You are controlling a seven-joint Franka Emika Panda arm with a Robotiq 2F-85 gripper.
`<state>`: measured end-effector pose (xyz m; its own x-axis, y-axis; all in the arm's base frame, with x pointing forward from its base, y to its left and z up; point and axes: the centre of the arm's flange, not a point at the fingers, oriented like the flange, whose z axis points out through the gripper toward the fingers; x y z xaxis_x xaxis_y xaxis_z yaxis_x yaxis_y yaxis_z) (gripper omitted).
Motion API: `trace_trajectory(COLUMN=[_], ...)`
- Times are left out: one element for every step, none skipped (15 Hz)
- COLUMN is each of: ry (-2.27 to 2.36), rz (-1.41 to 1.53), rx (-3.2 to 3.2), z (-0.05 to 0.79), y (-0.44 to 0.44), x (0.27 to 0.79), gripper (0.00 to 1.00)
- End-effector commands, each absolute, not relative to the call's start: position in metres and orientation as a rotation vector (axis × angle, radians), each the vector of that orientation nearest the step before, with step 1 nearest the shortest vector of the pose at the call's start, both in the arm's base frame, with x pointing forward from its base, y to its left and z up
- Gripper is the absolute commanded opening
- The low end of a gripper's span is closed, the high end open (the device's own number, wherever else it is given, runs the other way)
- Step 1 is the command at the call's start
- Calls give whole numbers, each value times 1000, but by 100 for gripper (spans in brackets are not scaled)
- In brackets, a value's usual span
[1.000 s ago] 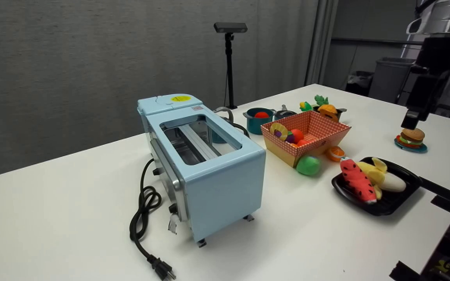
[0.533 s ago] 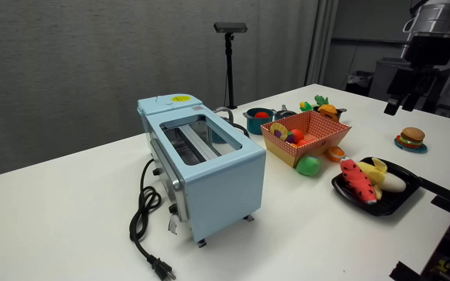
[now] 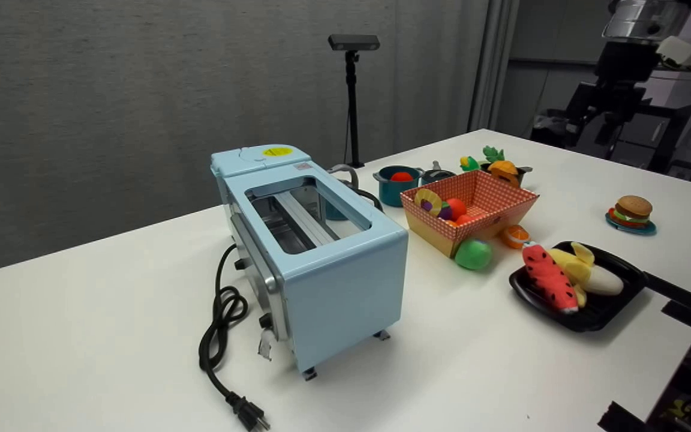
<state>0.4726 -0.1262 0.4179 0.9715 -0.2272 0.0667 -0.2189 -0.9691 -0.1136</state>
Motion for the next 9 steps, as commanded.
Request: trace_trajectory(ry=[388, 389, 391, 392, 394, 398, 404, 414, 422], rz=[-140, -141, -143, -143, -146, -149, -150, -150, -149], rx=[-3000, -3002, -3003, -3003, -3003, -3003, -3001, -2997, -2995], z=[421, 421, 420, 418, 417, 415, 413, 410, 407], y=[-145, -147, -148, -150, -152, -155, -158, -161, -164], x=[524, 536, 545, 556, 565, 573, 580, 587, 593], gripper=[100, 100, 100, 100, 100, 100, 100, 100, 100])
